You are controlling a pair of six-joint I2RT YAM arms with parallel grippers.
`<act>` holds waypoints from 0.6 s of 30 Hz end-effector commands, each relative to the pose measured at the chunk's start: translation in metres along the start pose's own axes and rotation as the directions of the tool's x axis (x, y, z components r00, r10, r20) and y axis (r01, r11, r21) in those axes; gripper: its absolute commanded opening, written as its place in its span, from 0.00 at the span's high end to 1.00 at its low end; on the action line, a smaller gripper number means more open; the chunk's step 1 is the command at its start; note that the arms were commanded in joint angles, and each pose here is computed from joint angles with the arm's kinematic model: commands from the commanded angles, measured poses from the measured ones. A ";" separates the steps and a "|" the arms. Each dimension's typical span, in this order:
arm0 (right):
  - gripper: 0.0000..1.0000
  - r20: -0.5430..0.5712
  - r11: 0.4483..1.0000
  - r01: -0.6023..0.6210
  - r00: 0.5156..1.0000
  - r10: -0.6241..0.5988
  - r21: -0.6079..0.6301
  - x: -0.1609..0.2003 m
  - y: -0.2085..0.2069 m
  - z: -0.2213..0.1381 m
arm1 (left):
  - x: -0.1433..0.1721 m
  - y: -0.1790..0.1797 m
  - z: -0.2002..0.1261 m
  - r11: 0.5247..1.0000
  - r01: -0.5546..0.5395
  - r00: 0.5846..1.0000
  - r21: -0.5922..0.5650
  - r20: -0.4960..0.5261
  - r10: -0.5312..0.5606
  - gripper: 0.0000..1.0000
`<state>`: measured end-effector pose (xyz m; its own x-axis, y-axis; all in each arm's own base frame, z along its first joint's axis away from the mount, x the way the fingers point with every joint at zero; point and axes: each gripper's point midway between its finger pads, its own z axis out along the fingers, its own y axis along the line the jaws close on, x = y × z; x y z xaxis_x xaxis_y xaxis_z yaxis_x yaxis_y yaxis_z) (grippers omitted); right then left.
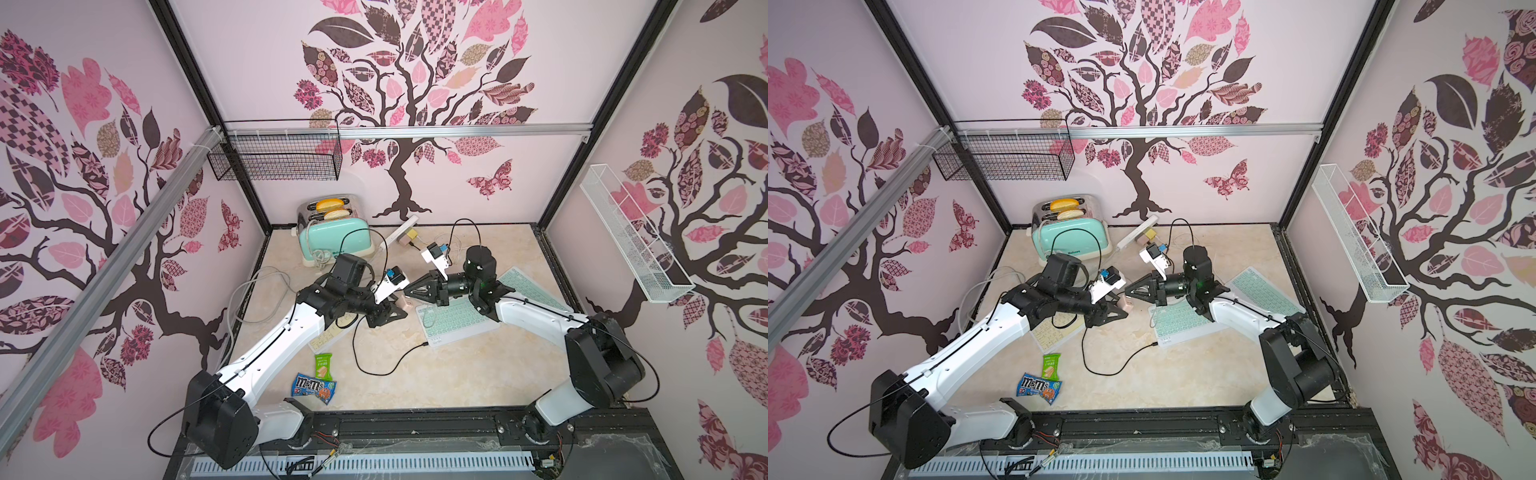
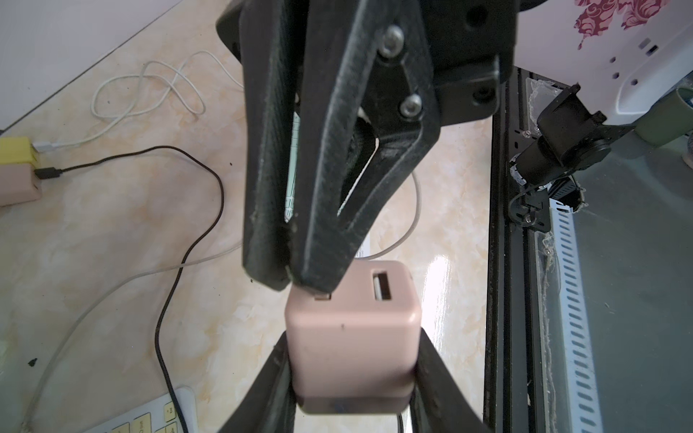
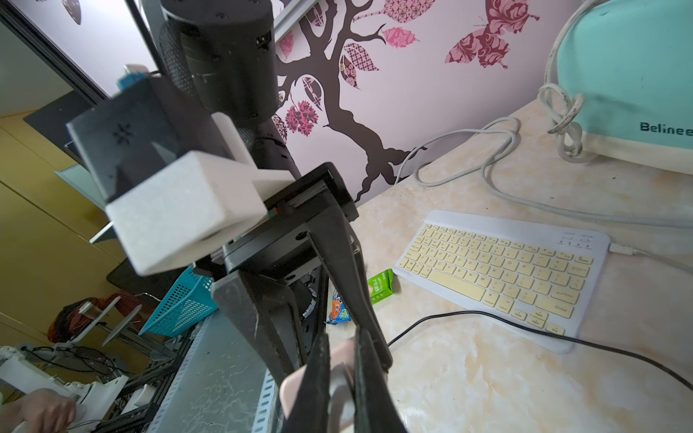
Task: Unplug the wireless keyboard
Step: Remove the power cord from the plug.
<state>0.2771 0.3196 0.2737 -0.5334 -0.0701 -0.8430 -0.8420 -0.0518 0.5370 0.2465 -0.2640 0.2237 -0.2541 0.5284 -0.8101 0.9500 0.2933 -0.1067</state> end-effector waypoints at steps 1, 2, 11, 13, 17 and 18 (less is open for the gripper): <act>1.00 0.262 0.975 0.084 0.955 -0.138 0.207 -0.083 -0.028 -0.056 | 0.076 -0.037 0.000 0.979 0.178 0.953 0.096 -0.264 -0.148 1.00; 1.00 0.263 0.974 0.085 0.955 -0.140 0.210 -0.084 -0.029 -0.057 | 0.076 -0.037 0.000 0.979 0.179 0.953 0.099 -0.263 -0.148 1.00; 1.00 0.214 0.959 0.119 0.961 -0.177 0.258 -0.082 -0.032 -0.058 | 0.067 -0.041 0.006 0.962 0.238 0.953 0.136 -0.224 -0.204 1.00; 1.00 0.204 0.956 0.124 0.962 -0.182 0.267 -0.081 -0.032 -0.058 | 0.063 -0.043 0.008 0.953 0.262 0.951 0.154 -0.209 -0.227 1.00; 1.00 0.205 0.954 0.125 0.961 -0.184 0.272 -0.083 -0.034 -0.059 | 0.061 -0.048 0.010 0.938 0.294 0.947 0.185 -0.186 -0.261 1.00; 1.00 0.204 0.954 0.125 0.962 -0.184 0.271 -0.084 -0.034 -0.058 | 0.063 -0.049 0.009 0.937 0.298 0.945 0.180 -0.193 -0.263 1.00</act>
<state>0.2829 0.3112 0.2715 -0.5439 -0.0701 -0.8362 -0.8352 -0.0518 0.5476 0.2479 -0.2729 0.2242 -0.3153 0.4588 -0.8307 0.9346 0.3019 -0.1880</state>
